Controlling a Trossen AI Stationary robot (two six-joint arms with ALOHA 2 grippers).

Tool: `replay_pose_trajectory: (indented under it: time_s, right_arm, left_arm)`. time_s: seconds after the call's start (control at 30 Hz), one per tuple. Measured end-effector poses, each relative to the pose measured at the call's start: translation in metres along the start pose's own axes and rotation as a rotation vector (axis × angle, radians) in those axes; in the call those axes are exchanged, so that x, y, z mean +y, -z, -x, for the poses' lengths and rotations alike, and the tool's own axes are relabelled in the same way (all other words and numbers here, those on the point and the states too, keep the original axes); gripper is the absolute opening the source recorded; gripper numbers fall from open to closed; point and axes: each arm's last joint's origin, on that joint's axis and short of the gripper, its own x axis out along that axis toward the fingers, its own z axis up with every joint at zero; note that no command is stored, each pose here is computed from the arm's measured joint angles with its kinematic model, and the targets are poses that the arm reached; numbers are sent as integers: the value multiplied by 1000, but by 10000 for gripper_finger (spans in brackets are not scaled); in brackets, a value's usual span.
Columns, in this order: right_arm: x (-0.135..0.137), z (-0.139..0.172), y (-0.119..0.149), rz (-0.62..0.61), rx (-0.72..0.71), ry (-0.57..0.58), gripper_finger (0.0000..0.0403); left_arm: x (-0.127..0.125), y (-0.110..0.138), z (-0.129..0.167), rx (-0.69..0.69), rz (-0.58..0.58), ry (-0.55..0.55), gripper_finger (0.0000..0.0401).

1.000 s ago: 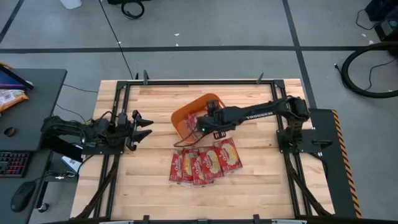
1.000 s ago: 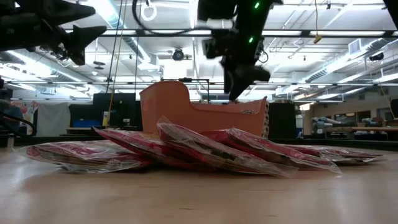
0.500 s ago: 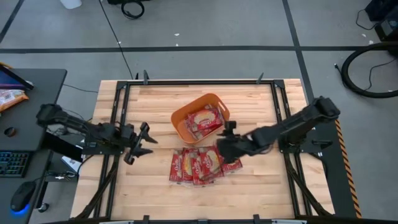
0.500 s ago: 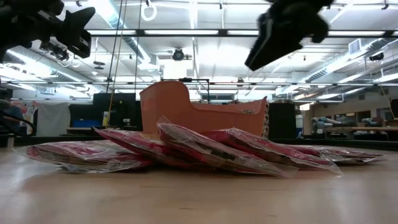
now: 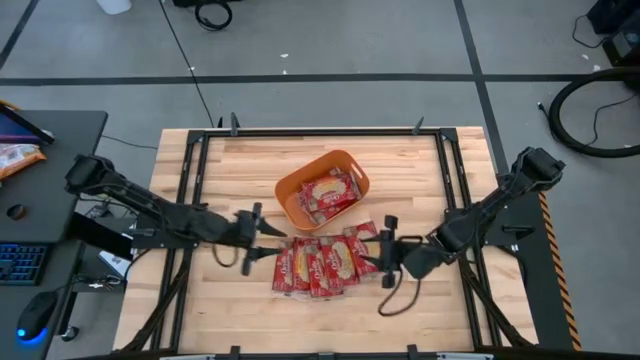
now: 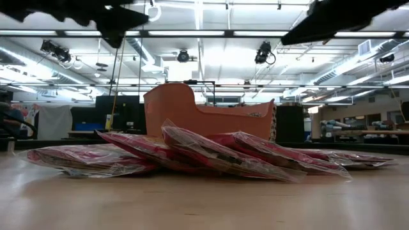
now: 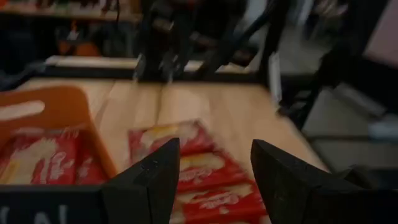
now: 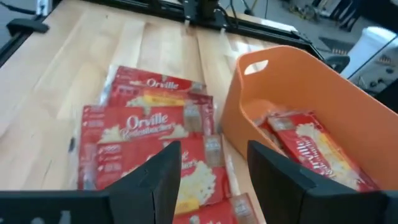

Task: Sort popcorn bags into baskets
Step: Put the pop corn bag into the orange bin

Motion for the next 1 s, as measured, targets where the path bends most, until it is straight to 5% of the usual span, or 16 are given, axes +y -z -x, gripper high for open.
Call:
replay_pose_trajectory:
  time_s: [0.63,1.0]
  right_arm:
    - [-6,38,19,160,-12,-5,187]
    - [-25,53,37,93,-205,-114,187]
  left_arm:
    - [-40,-3,-130,632,-237,-91,201]
    - [-53,4,-160,883,-619,26,201]
